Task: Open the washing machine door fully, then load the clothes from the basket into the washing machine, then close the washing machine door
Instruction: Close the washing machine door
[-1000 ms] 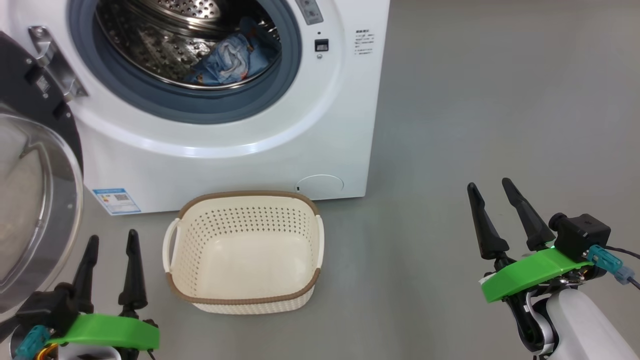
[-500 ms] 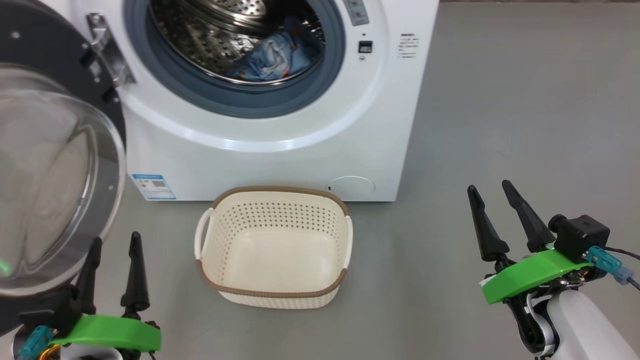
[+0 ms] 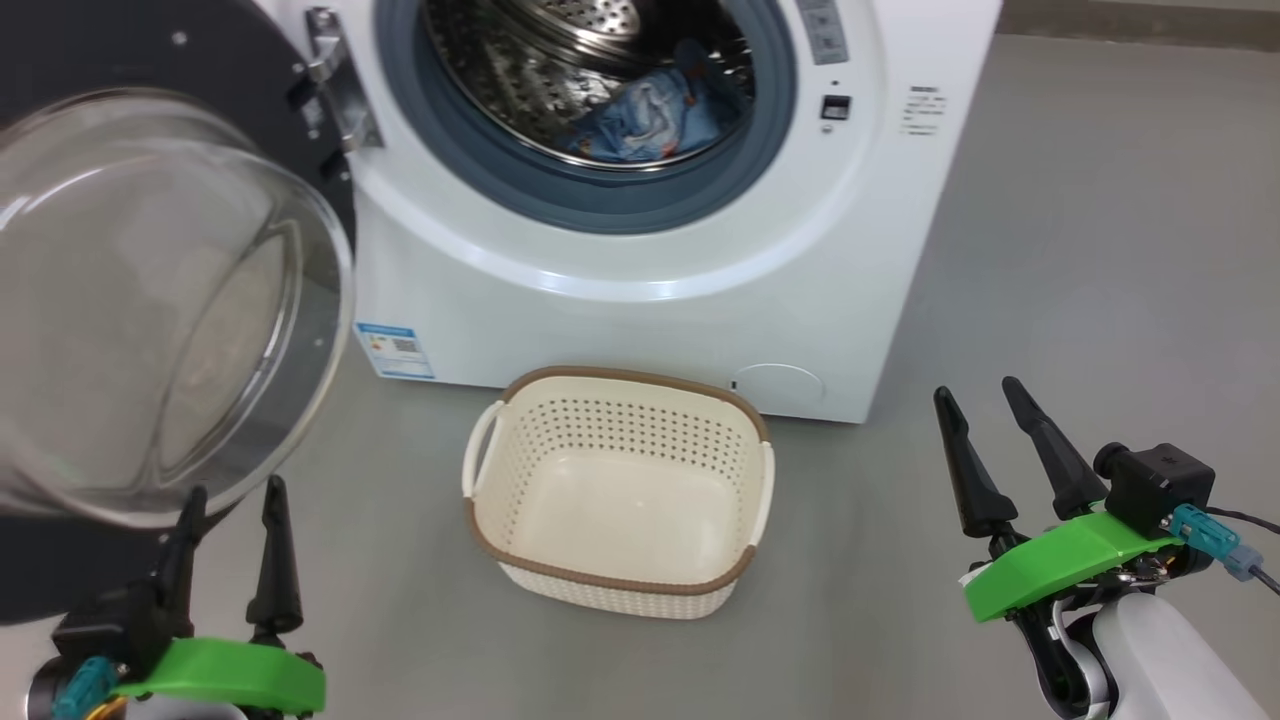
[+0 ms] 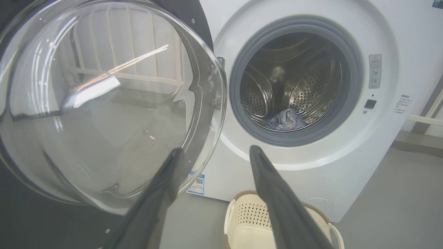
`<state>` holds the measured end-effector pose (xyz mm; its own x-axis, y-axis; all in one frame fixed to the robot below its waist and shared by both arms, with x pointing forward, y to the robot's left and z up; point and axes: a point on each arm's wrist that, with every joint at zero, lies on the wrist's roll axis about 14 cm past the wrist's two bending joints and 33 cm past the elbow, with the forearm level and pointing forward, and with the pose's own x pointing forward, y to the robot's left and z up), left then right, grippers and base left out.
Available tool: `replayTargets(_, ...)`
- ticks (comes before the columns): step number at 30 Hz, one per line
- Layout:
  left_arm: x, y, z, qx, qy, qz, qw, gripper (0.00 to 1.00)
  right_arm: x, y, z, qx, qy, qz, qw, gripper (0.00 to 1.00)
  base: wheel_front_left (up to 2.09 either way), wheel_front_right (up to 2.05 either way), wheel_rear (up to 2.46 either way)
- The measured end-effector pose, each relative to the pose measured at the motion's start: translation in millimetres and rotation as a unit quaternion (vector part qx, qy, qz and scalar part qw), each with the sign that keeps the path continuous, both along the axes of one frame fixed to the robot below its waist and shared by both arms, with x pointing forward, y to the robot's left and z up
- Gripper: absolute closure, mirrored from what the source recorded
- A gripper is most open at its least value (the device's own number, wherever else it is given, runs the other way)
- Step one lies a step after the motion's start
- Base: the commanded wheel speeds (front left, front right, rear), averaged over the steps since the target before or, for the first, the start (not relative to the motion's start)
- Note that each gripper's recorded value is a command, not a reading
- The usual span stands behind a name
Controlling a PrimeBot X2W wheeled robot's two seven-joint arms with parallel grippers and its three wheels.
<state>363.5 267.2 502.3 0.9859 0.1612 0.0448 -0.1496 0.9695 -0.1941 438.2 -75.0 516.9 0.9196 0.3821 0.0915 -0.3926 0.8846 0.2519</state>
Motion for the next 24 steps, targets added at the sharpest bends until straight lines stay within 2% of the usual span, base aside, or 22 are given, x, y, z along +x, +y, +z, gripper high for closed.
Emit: replayTargets(24, -63, 52, -3, 0.009, 0.009, 0.104, 0.994, 0.00, 2, 73, 6, 0.008, -0.004, 0.091, 0.996, 0.00, 0.00, 0.00, 0.00)
